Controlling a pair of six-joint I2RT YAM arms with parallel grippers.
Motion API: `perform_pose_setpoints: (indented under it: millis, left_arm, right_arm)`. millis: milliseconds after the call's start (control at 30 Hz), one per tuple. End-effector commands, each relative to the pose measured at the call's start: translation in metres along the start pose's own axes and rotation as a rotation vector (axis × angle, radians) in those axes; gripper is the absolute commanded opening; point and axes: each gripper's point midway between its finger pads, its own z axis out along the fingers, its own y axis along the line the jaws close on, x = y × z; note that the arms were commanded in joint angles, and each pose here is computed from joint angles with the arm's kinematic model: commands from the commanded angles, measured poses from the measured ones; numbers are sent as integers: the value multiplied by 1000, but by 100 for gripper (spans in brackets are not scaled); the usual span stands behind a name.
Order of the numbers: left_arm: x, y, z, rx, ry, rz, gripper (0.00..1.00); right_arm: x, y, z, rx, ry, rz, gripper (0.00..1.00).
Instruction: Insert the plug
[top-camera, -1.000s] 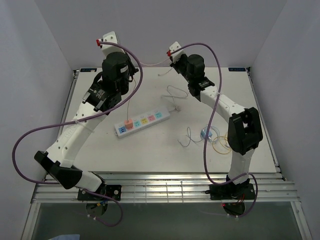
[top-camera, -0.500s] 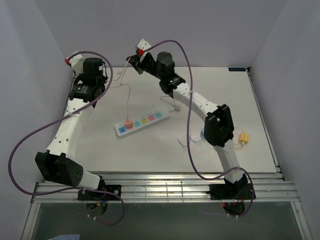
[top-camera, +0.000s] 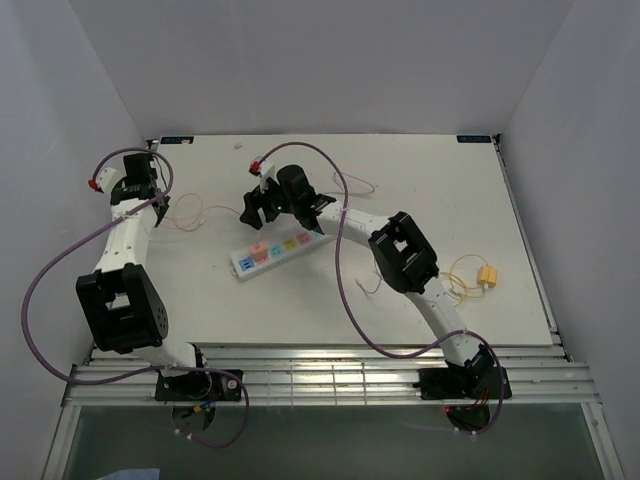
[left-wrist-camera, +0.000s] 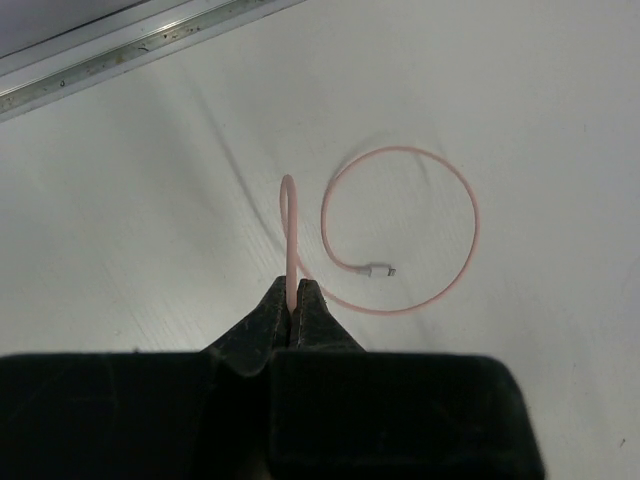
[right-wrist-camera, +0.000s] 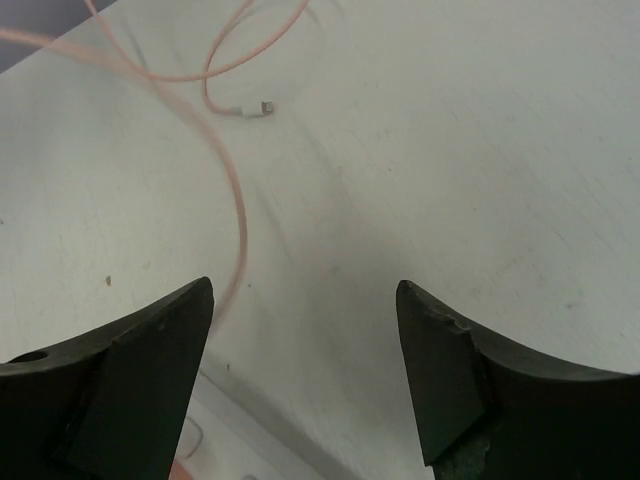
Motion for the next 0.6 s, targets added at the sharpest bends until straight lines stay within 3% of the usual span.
perform_pose_setpoints:
  millis: [0,100,133,200,267,300,333,367,433,467,533,567]
  left_arm:
    - [-2,-7,1,19,19,-36,0]
    - [-2,-2,6,-10,14,-32,33]
    - [-1,-2,6,-13,19,-34,36]
    - [0,-3,4,-6,28,-34,55]
    - [1,-10,-3,35,52,-38,72]
    - [1,-12,-7,54,60,-35,88]
    - [0,-15,-11,72,65,-33,96]
    - [0,-20,-18,106,79,-25,98]
    - [-7,-26,-35,164,77,-24,98]
    - [-10,-33,-45,210,88,-14,98]
    - [-19,-41,-69,290,80,-16,98]
    - [-20,-47,-80,338,89,-2,98]
  right_arm:
    - [-104,18,-54,28,-158,-70,80]
    - [-125,28,-87,52,-151,-77,84]
    - [-130,29,-97,58,-157,-77,86]
    - [-146,34,-126,93,-179,-64,96]
    - [-170,32,-157,164,-220,-54,90]
    - [-162,29,-167,187,-207,-32,90]
    - [-164,22,-179,233,-219,-20,90]
    - [-184,29,-203,251,-268,-26,90]
    - [-168,17,-226,347,-258,-2,90]
    - [-186,21,-256,395,-316,-6,90]
    - [-158,6,-284,513,-297,47,90]
    - [-170,16,-315,530,-354,47,90]
